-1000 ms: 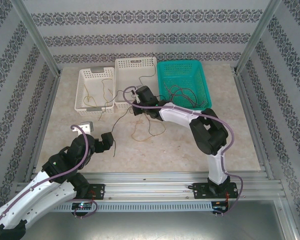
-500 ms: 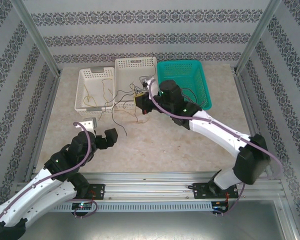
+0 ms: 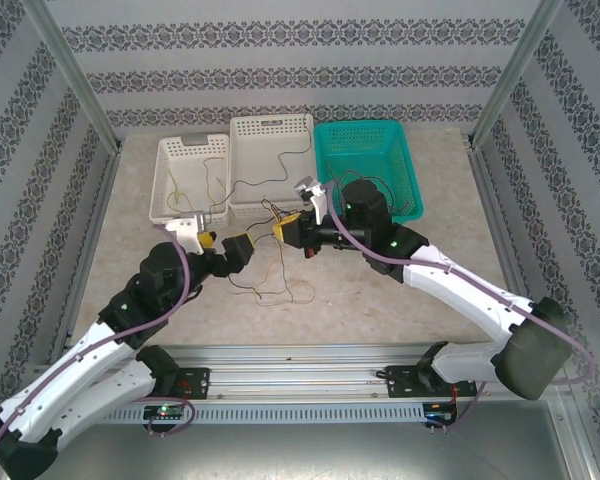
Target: Untangle the cables
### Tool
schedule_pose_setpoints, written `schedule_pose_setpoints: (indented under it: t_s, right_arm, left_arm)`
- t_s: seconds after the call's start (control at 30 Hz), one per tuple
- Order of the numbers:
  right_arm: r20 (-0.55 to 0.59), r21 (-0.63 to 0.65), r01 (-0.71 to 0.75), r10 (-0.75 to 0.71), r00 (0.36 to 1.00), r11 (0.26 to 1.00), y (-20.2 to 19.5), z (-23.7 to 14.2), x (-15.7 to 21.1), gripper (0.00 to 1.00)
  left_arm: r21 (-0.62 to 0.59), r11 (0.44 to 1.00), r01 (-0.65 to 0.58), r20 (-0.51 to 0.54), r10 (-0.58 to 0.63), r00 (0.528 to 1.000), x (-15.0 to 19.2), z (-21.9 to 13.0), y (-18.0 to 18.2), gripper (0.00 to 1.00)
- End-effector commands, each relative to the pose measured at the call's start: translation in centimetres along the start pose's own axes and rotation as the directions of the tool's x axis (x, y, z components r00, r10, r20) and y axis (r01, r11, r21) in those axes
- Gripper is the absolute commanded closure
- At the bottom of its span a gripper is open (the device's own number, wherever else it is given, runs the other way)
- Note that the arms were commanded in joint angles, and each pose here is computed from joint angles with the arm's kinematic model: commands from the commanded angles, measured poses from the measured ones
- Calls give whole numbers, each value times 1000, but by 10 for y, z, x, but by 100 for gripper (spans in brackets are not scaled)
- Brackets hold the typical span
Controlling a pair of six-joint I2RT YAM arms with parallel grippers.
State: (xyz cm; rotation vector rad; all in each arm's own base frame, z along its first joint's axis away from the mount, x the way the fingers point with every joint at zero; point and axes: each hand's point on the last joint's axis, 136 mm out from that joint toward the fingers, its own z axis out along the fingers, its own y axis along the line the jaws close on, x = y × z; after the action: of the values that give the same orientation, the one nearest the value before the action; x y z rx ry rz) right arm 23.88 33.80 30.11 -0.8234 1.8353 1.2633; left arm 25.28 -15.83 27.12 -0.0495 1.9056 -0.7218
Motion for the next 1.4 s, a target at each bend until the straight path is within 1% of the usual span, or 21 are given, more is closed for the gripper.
schedule_pose_setpoints:
  t_s: [0.0, 0.1, 0.27, 0.33, 0.37, 0.4, 0.43, 0.47, 0.53, 0.6, 0.63, 0.73, 0.83, 0.93, 1.03, 1.1, 1.23, 1.37]
  right_arm:
    - [26, -98, 43, -40, 999, 994, 25, -9, -3, 100]
    - [32, -123, 53, -49, 998, 991, 31, -14, -2, 100]
    - [18, -167, 61, -59, 998, 984, 40, -17, 2, 100]
    - [15, -178, 64, -62, 998, 982, 42, -17, 2, 100]
    - [14, -179, 64, -62, 998, 982, 42, -17, 3, 100]
    - [12, -177, 62, -61, 998, 982, 41, -17, 3, 100]
    - [12, -174, 62, -61, 998, 983, 40, -17, 3, 100]
    - [10, -175, 62, -61, 998, 983, 40, -17, 4, 100]
    - [9, -161, 59, -59, 998, 985, 37, -17, 5, 100]
    - [14, -140, 55, -54, 998, 989, 32, -19, 4, 100]
    - [14, -128, 51, -50, 999, 990, 29, -20, 5, 100]
    - [23, -68, 32, -30, 999, 997, 15, -26, 6, 100]
    - [46, 38, -35, 34, 998, 999, -17, -37, 12, 100]
    - [92, 131, -140, 128, 987, 981, -53, -53, 22, 100]
    - [122, 213, -208, 185, 975, 955, -78, -65, 37, 100]
    - [137, 269, -227, 196, 971, 936, -89, -71, 48, 100]
    - [140, 368, -257, 220, 965, 894, -108, -81, 72, 100]
    - [160, 437, -280, 232, 959, 855, -120, -92, 87, 100]
  left_arm:
    - [128, 991, -36, -24, 39, 999, -4, 7, -24, 0]
    - [178, 984, -30, -84, 46, 995, 10, 18, -28, 0]
    - [250, 968, 12, -98, 13, 995, 22, 24, -31, 2]
    - [280, 960, 31, -97, -4, 995, 23, 25, -32, 5]
    - [302, 953, 38, -99, -9, 995, 25, 26, -34, 9]
    - [316, 948, 46, -103, -14, 995, 26, 27, -35, 15]
    - [327, 944, 52, -105, -18, 994, 27, 27, -37, 26]
    - [343, 938, 57, -109, -21, 994, 27, 27, -39, 40]
    - [354, 933, 61, -106, -25, 994, 26, 27, -41, 62]
    - [346, 937, 53, -92, -23, 996, 21, 26, -41, 92]
    - [337, 940, 49, -82, -22, 996, 17, 25, -40, 100]
    - [295, 955, 20, -45, -7, 999, 2, 18, -36, 100]
    - [193, 981, -6, 13, 4, 1000, -22, 7, -24, 100]
    - [83, 996, -32, 66, 27, 997, -49, -5, -11, 100]
    - [42, 997, -64, 103, 60, 993, -80, -14, -14, 100]
    - [29, 995, -91, 126, 86, 988, -101, -17, -20, 100]
    - [37, 988, -148, 209, 137, 968, -152, -23, -43, 100]
    - [39, 981, -188, 257, 172, 951, -188, -9, -59, 100]
